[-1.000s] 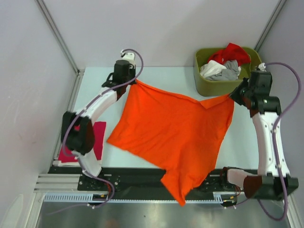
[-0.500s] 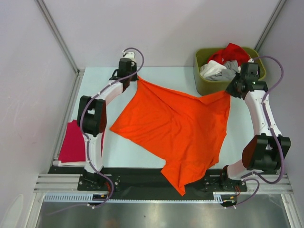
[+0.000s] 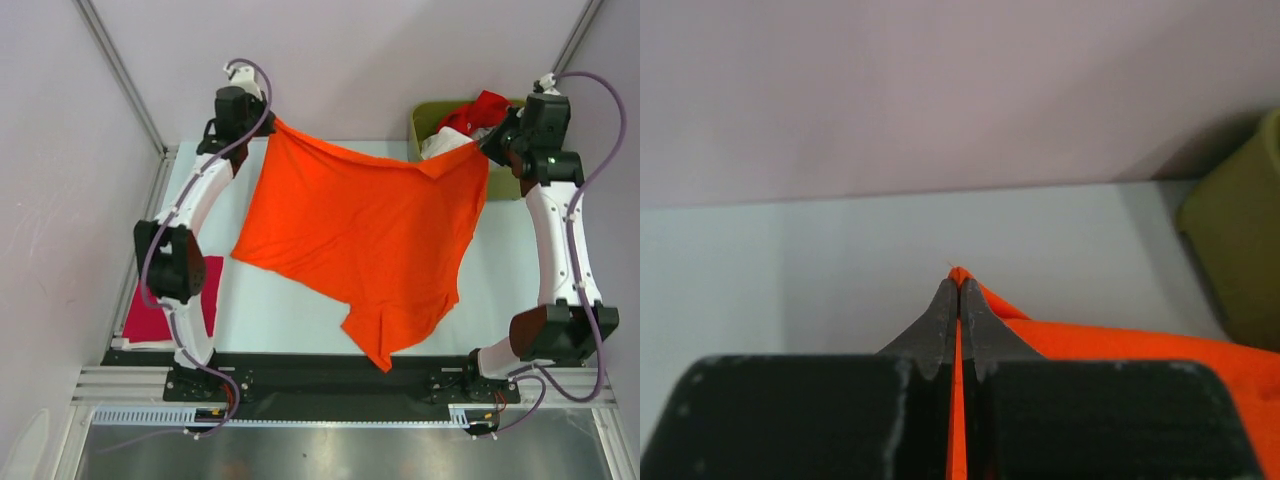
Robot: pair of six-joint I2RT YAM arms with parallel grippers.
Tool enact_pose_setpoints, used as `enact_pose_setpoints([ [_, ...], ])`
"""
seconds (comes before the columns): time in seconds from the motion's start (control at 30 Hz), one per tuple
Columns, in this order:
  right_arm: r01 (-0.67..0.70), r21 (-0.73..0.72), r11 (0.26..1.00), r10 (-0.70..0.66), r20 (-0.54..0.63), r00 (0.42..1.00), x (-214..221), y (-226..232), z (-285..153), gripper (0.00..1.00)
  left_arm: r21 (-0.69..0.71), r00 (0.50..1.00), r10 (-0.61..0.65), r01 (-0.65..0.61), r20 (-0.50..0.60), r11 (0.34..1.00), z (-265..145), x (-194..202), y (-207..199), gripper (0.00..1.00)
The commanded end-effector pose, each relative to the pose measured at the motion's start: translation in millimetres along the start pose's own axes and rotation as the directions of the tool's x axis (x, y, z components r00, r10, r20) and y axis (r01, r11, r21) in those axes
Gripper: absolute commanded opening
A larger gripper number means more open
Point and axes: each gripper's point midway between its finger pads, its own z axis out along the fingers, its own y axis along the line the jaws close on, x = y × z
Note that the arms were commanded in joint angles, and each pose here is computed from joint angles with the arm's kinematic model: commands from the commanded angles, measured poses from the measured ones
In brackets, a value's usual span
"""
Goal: Fold and stack the t-shirts
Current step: Flatten the tshirt out
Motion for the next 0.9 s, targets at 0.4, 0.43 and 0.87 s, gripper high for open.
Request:
enact_pose_setpoints([
  [0.4,0.180,-0.419,0.890,0.039,0.464,0.885,-74,90,-306,0.00,0.151,0.735,-0.094,-0.012,0.672,0.988,-348,-267,-65,0.00],
  [0.43,0.201,-0.430,0.880,0.037,0.483,0.875,-75,93,-320,0.00,0.147,0.712,-0.095,-0.011,0.696,0.989,-367,-273,-64,0.00],
  [0.87,0.271,-0.553,0.788,0.116,0.565,0.817,-82,118,-428,0.00,0.031,0.474,-0.022,-0.011,0.880,0.999,-525,-319,-54,0.00],
])
